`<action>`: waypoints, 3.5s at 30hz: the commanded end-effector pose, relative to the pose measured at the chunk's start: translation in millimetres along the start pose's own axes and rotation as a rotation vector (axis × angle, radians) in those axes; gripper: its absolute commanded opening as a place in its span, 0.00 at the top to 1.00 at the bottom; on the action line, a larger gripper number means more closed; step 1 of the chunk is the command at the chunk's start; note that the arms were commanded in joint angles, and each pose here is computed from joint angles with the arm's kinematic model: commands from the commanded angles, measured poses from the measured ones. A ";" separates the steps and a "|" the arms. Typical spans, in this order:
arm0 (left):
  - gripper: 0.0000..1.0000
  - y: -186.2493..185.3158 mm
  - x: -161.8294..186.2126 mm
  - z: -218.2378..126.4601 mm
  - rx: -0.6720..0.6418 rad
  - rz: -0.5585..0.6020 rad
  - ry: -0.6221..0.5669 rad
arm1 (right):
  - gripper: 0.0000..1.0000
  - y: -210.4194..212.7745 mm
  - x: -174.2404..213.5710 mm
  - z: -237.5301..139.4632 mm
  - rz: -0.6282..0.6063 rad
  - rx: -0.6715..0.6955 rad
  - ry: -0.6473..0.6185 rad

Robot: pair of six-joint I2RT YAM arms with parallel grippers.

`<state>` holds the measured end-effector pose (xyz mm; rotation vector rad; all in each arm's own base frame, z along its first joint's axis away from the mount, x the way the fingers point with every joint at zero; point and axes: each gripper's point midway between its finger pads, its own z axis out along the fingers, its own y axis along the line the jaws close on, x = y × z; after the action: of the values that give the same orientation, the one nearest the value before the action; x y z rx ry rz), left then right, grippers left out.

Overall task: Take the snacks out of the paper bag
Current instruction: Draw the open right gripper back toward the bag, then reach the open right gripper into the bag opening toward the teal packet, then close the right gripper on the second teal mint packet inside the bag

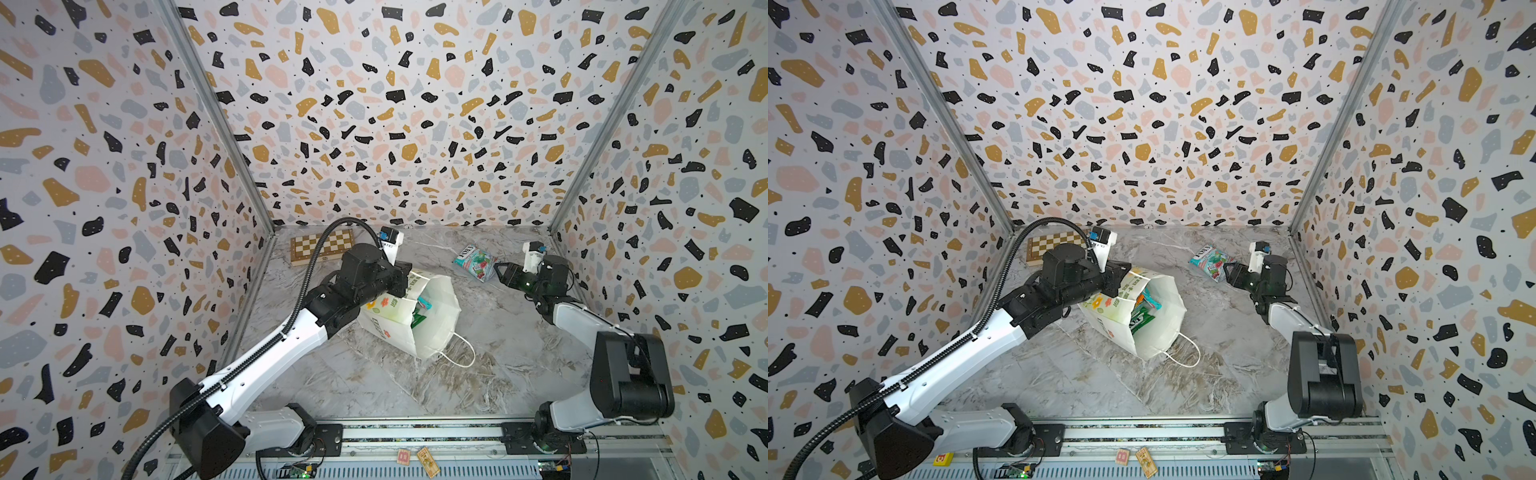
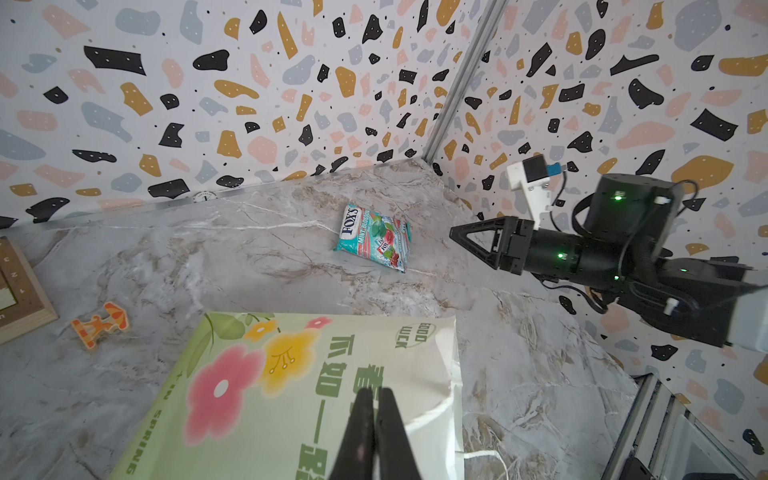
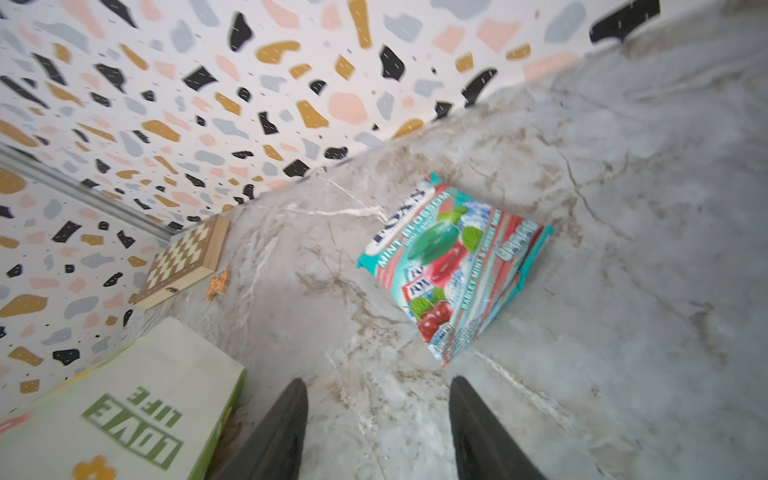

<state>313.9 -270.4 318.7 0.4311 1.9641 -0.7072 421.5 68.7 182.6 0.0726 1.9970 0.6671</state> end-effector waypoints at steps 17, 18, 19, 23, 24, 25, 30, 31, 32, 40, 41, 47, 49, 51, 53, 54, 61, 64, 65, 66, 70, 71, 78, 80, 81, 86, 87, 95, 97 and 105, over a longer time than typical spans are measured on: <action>1.00 -7.5 -16.5 -11.9 0.029 0.010 -0.075 | 0.43 187.1 51.0 -96.6 -0.456 -0.552 -0.030; 1.00 -7.6 -16.4 -11.9 0.030 0.009 -0.074 | 0.43 193.1 57.8 -98.3 -0.469 -0.578 -0.017; 1.00 -7.5 -16.3 -11.9 0.029 0.009 -0.074 | 0.43 197.3 64.0 -99.2 -0.479 -0.596 -0.006; 1.00 -7.8 -17.2 -13.1 0.030 0.008 -0.076 | 0.43 213.8 89.5 -102.4 -0.516 -0.678 0.045; 1.00 -7.8 -17.4 -13.2 0.029 0.007 -0.076 | 0.44 217.0 95.7 -102.2 -0.522 -0.694 0.059; 1.00 -7.5 -17.0 -13.2 0.028 0.007 -0.075 | 0.44 219.9 101.1 -102.2 -0.533 -0.705 0.071; 1.00 -8.0 -18.6 -14.1 0.029 0.008 -0.079 | 0.45 224.6 125.4 -91.6 -0.589 -0.679 0.132; 1.00 -8.0 -18.3 -14.1 0.029 0.007 -0.078 | 0.45 223.7 128.6 -88.0 -0.600 -0.662 0.141; 1.00 -8.1 -18.7 -14.3 0.029 0.008 -0.079 | 0.45 222.5 131.8 -84.1 -0.611 -0.644 0.150; 1.00 -8.5 -18.6 -14.8 0.031 0.009 -0.079 | 0.46 217.9 156.6 -60.3 -0.687 -0.561 0.221; 1.00 -8.6 -17.9 -14.5 0.032 0.009 -0.077 | 0.46 216.3 159.6 -56.5 -0.697 -0.545 0.231; 1.00 -10.2 -16.8 -13.8 0.043 0.010 -0.072 | 0.47 206.7 164.1 -35.4 -0.733 -0.436 0.250; 1.00 -10.9 -17.1 -14.3 0.046 0.010 -0.073 | 0.48 203.8 165.7 -28.9 -0.747 -0.402 0.258; 1.00 -11.8 -17.5 -14.2 0.051 0.010 -0.073 | 0.48 200.7 165.9 -22.6 -0.762 -0.368 0.260; 1.00 -12.4 -18.2 -14.9 0.053 0.012 -0.074 | 0.48 198.3 166.4 -16.0 -0.775 -0.334 0.260; 1.00 -12.4 -17.6 -14.2 0.054 0.012 -0.072 | 0.48 196.7 167.0 -13.2 -0.780 -0.317 0.262; 1.00 -14.5 -17.3 -14.1 0.065 0.012 -0.069 | 0.49 189.4 166.5 4.4 -0.817 -0.222 0.255; 1.00 -15.2 -16.6 -13.6 0.070 0.012 -0.066 | 0.49 186.6 162.9 11.1 -0.819 -0.183 0.243; 1.00 -15.4 -16.6 -13.6 0.071 0.013 -0.065 | 0.50 185.7 162.1 13.3 -0.820 -0.172 0.239; 1.00 -15.7 -16.5 -13.9 0.073 0.013 -0.065 | 0.50 185.1 160.8 15.3 -0.821 -0.164 0.234; 1.00 -16.9 -16.2 -14.2 0.079 0.015 -0.063 | 0.52 185.0 158.9 23.6 -0.828 -0.144 0.224; 1.00 -17.5 -16.5 -14.3 0.081 0.016 -0.064 | 0.52 185.3 158.1 25.8 -0.829 -0.139 0.220; 1.00 -18.8 -15.5 -14.9 0.088 0.018 -0.058 | 0.53 185.4 155.1 40.4 -0.844 -0.110 0.201; 1.00 -19.0 -15.3 -15.0 0.089 0.020 -0.058 | 0.53 186.1 154.5 43.4 -0.853 -0.109 0.192; 1.00 -19.0 -15.4 -15.1 0.089 0.020 -0.058 | 0.53 186.8 154.3 44.6 -0.860 -0.110 0.191; 1.00 -19.7 -16.8 -16.1 0.091 0.020 -0.061 | 0.58 188.4 156.3 50.0 -0.890 -0.118 0.194; 1.00 -19.8 -17.1 -16.5 0.090 0.020 -0.062 | 0.58 188.8 156.6 50.1 -0.896 -0.122 0.193; 1.00 -20.9 -17.0 -16.4 0.098 0.022 -0.060 | 0.58 188.0 162.8 57.4 -0.947 -0.130 0.212; 1.00 -21.6 -16.7 -16.5 0.100 0.024 -0.059 | 0.59 187.0 163.0 61.7 -0.956 -0.121 0.215; 1.00 -22.4 -16.8 -17.6 0.105 0.026 -0.057 | 0.63 180.2 160.6 75.3 -0.968 -0.059 0.215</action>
<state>301.9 -276.2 328.8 0.4791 1.9349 -0.7810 351.3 301.3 98.0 -1.0052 1.9407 0.1240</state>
